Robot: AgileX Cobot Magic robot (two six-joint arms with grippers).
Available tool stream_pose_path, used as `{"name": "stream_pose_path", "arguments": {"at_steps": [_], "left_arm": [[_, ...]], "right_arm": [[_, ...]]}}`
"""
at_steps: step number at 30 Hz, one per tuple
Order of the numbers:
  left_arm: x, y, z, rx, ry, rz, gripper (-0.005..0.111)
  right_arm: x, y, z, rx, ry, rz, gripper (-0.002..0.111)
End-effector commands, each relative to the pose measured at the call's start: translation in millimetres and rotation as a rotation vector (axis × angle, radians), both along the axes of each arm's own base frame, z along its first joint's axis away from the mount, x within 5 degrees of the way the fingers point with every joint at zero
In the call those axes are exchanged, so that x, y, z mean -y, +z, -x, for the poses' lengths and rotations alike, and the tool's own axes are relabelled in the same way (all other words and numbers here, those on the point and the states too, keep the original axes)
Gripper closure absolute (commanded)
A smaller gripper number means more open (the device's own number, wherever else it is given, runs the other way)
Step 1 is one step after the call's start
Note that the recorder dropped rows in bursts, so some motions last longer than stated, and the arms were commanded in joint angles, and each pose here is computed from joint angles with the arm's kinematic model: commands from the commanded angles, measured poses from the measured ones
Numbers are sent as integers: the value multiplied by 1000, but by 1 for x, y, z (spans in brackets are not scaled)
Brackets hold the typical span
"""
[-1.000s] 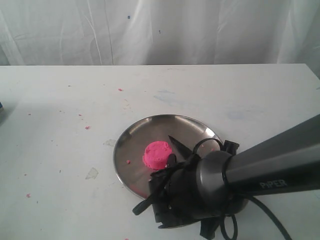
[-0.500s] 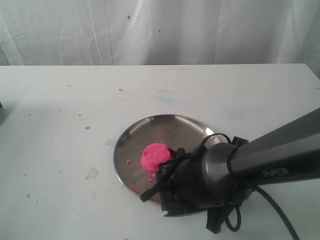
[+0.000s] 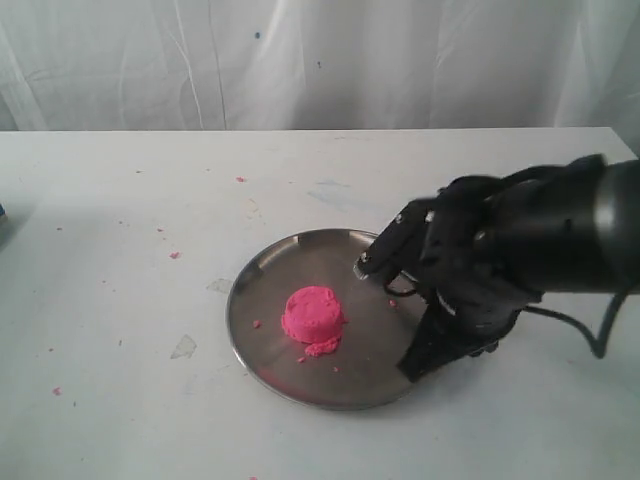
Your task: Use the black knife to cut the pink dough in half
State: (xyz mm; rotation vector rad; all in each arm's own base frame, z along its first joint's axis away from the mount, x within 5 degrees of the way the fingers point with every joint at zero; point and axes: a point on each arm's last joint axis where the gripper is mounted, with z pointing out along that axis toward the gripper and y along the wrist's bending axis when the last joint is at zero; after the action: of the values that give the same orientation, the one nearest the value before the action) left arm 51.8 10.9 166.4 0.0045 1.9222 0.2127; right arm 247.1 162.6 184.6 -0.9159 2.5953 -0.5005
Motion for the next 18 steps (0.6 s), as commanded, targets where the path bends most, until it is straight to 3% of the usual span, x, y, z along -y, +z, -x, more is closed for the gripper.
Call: {"name": "stream_pose_path", "arguments": {"at_steps": [1, 5, 12, 18], "left_arm": [[0, 2, 0, 14, -5, 0, 107], [0, 2, 0, 14, -5, 0, 107], [0, 2, 0, 14, -5, 0, 107], [0, 2, 0, 14, -5, 0, 107]], "right_arm": [[24, 20, -7, -85, -37, -280, 108], [39, 12, -14, -204, -88, -395, 108], [37, -18, -14, -362, -144, -376, 108], [41, -23, -16, -398, -176, -392, 108]]}}
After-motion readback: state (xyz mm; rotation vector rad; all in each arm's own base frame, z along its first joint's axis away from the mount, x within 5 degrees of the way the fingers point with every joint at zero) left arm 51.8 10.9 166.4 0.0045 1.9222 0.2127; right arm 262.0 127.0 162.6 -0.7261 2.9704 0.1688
